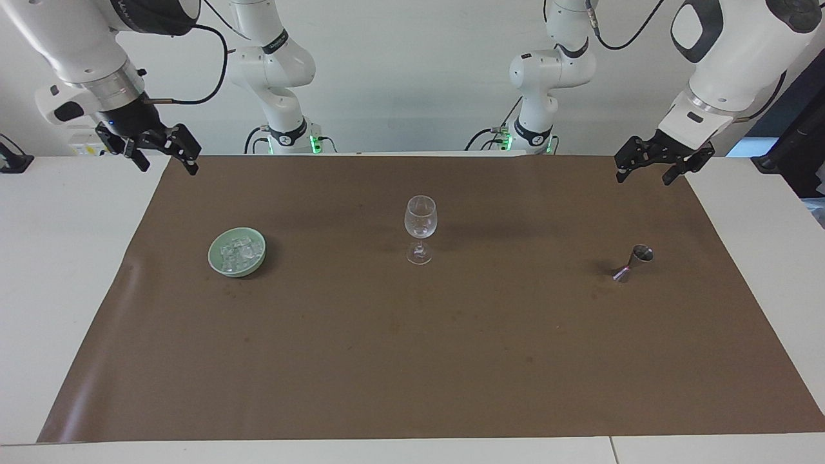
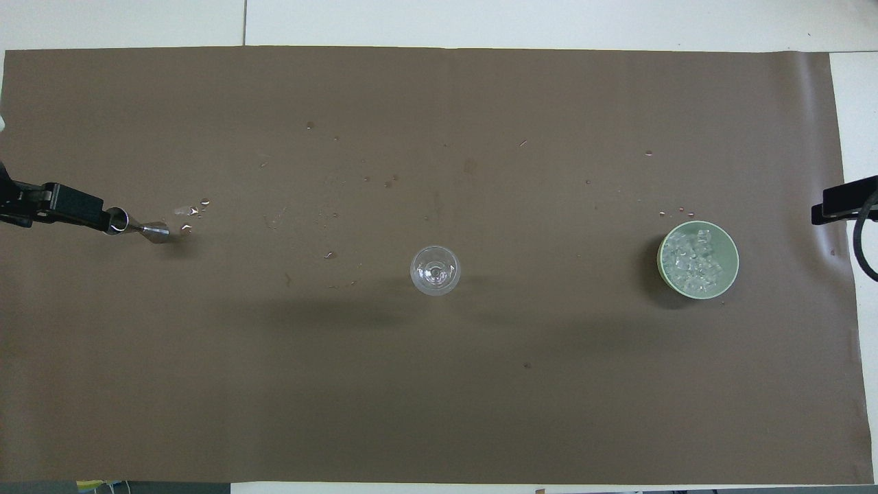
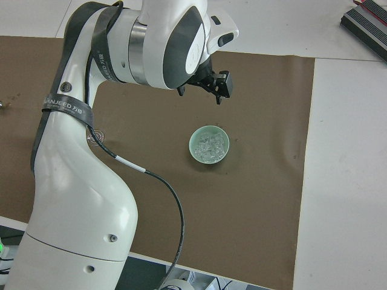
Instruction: Pour wine and add ice with both arms
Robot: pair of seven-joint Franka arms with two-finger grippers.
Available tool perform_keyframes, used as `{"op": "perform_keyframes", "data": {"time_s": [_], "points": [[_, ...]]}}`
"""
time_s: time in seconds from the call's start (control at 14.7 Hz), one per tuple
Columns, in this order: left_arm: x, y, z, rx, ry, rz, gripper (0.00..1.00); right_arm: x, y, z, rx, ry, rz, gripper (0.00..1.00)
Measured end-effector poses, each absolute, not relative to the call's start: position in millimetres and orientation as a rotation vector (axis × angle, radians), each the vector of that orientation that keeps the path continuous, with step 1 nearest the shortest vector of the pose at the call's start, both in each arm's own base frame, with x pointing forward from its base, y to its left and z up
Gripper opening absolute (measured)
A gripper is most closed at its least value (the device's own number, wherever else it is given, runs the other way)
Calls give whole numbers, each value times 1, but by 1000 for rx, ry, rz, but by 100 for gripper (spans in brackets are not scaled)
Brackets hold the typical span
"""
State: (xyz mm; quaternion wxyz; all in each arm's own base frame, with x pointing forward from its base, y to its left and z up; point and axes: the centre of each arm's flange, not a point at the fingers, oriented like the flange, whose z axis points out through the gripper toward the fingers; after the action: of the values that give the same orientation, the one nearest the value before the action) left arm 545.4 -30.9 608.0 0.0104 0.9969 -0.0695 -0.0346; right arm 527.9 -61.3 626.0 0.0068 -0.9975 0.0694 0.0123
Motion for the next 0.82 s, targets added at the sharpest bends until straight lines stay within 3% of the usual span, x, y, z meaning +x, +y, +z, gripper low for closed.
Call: {"op": "perform_keyframes", "data": {"time_s": [0.82], "points": [[543,-31,606,3111,-210,-135,100,528,-60,626,-3121,213,39,100]]}}
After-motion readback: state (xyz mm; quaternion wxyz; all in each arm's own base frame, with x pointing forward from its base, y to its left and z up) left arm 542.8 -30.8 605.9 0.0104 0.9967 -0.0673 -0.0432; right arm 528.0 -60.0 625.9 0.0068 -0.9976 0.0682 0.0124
